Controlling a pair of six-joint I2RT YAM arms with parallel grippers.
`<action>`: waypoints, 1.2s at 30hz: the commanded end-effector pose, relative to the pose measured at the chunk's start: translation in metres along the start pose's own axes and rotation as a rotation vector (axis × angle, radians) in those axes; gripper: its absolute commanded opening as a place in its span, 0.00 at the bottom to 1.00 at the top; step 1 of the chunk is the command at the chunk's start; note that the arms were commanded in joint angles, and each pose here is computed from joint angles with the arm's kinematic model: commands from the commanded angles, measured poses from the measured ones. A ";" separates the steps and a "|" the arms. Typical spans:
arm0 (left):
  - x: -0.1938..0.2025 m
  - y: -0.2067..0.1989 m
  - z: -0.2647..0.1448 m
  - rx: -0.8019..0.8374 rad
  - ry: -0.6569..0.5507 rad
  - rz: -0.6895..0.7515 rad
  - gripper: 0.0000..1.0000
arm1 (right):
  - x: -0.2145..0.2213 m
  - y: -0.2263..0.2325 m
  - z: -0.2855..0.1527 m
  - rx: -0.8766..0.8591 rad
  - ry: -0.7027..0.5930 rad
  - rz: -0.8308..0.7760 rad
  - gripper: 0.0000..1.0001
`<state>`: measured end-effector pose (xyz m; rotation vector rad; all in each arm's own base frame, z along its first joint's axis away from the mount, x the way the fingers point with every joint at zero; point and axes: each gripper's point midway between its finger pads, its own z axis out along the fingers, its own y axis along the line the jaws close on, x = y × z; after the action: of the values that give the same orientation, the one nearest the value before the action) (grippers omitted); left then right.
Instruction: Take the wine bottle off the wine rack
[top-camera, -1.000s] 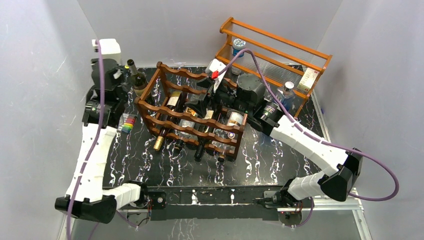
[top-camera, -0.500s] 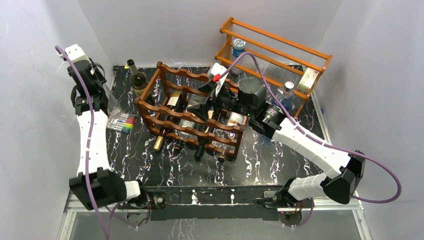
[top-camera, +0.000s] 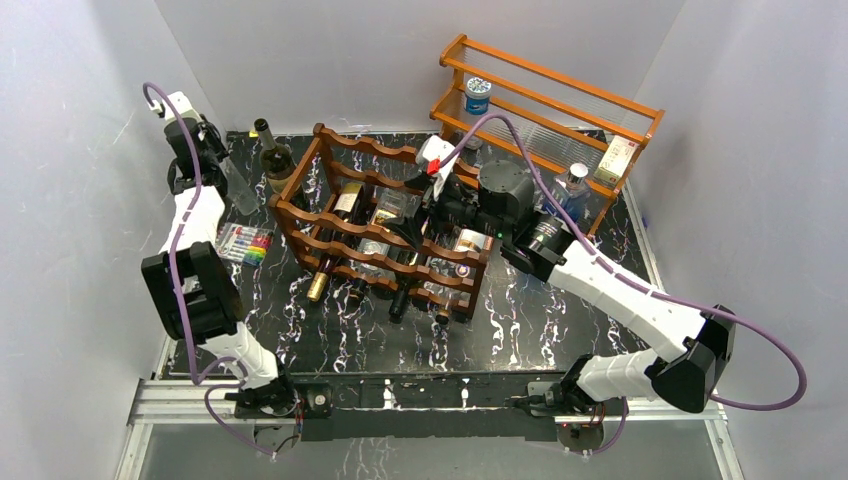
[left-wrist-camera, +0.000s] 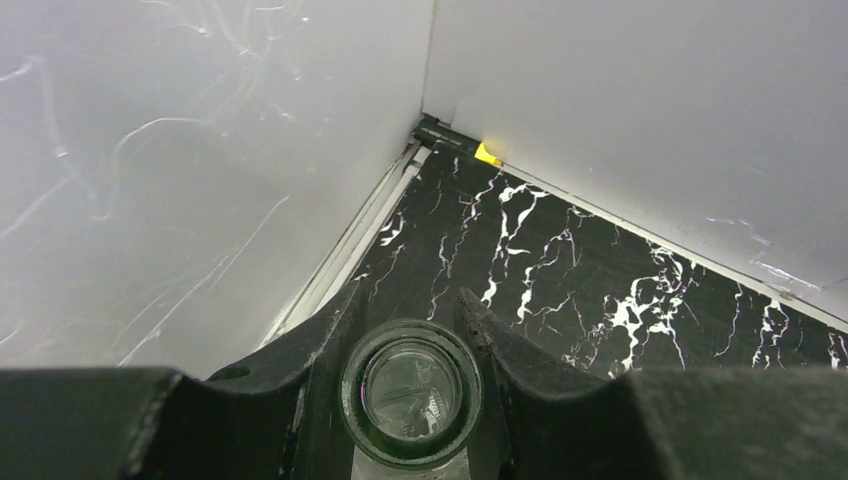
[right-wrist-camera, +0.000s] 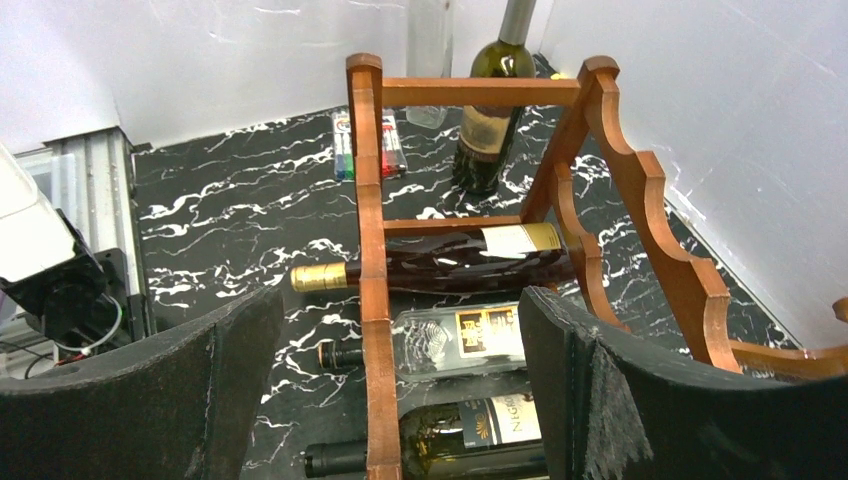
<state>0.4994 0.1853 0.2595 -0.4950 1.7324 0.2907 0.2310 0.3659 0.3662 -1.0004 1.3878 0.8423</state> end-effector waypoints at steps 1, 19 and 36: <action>-0.070 -0.018 0.001 0.107 -0.242 -0.037 0.00 | -0.023 -0.004 -0.004 0.019 -0.071 -0.047 0.98; 0.021 -0.017 0.036 0.110 0.011 0.051 0.03 | -0.025 0.012 0.006 -0.075 -0.092 -0.018 0.98; 0.009 -0.030 0.010 0.171 0.080 -0.029 0.74 | 0.009 0.004 0.009 -0.041 0.071 0.006 0.98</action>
<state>0.5292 0.1686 0.2102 -0.4011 1.8530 0.1460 0.2280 0.3779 0.3358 -1.0769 1.4612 0.8820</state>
